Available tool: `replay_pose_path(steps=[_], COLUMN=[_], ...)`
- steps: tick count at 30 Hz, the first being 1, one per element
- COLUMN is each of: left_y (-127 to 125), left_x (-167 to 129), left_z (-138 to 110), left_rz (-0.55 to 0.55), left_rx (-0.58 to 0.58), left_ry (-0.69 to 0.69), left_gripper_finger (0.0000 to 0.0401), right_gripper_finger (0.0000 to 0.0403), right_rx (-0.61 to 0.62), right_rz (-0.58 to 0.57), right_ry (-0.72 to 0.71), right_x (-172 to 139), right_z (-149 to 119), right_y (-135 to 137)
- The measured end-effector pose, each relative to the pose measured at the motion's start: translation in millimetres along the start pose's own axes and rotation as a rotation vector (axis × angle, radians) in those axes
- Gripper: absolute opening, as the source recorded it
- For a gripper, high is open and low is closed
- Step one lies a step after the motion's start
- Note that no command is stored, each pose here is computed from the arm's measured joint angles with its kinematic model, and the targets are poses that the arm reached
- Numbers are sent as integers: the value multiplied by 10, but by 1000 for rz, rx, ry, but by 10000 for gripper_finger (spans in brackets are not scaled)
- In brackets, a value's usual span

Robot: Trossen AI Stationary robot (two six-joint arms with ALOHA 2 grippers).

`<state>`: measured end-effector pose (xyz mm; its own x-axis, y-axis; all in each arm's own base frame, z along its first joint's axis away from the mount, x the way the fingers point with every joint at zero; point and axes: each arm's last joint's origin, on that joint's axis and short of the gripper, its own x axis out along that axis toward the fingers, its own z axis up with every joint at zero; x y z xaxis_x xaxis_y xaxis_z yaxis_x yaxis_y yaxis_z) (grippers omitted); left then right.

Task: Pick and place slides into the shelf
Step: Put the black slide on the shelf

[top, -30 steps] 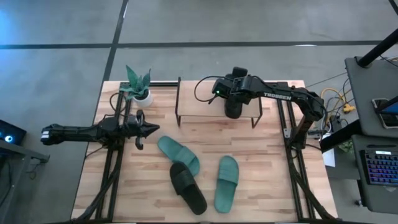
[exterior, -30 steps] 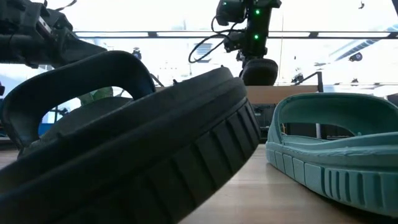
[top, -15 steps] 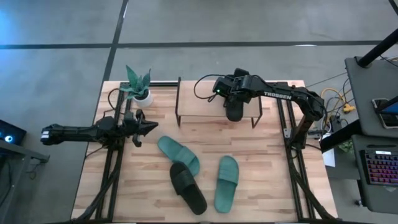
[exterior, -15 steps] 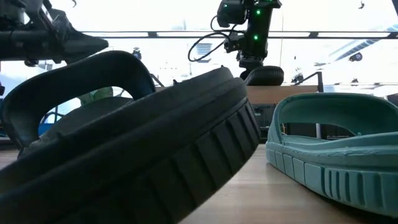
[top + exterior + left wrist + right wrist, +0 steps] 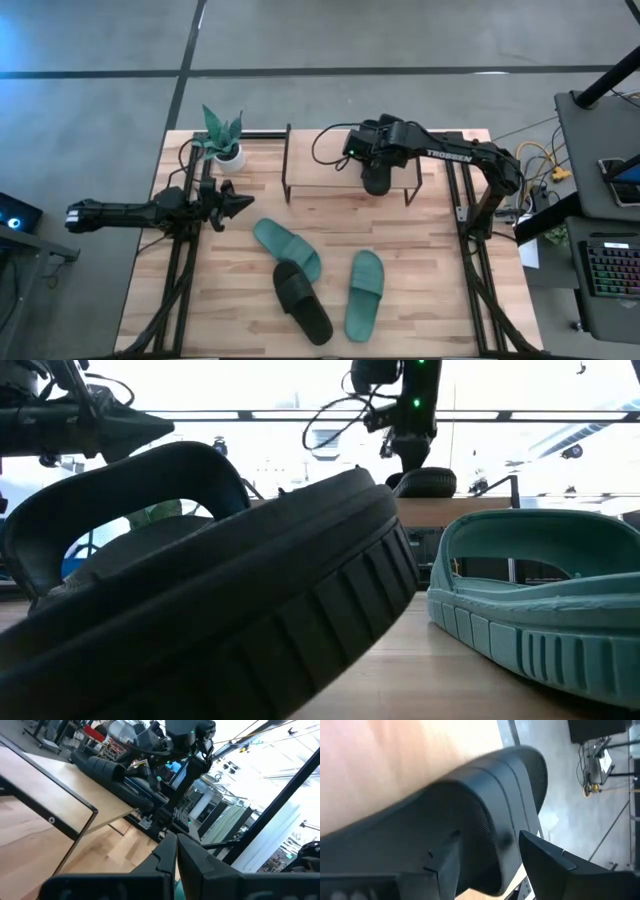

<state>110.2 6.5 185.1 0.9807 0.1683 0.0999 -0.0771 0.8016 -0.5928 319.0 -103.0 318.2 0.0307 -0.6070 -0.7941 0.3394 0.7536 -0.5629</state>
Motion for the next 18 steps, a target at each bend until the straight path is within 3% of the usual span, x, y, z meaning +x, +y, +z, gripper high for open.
replay_pose_path(steps=[5, 10, 14, 18], left_y=[11, 23, 7, -106], left_x=[12, 27, 38, 37], left_z=[-18, -39, -21, 96], left_rz=[11, 24, 10, -150], left_rx=[3, 9, 5, -8], left_ry=[15, 34, 14, -66], left_gripper_finger=[0, 0, 0, 0], right_gripper_finger=[191, 192, 192, 192], right_rx=[-22, -53, 8, 92], right_rz=[29, 184, 221, 245], right_ry=[-67, -185, -266, -279], right_x=[-338, -786, -1023, -1102], right_z=[43, 63, 75, 67], right_y=[6, 98, 145, 188])
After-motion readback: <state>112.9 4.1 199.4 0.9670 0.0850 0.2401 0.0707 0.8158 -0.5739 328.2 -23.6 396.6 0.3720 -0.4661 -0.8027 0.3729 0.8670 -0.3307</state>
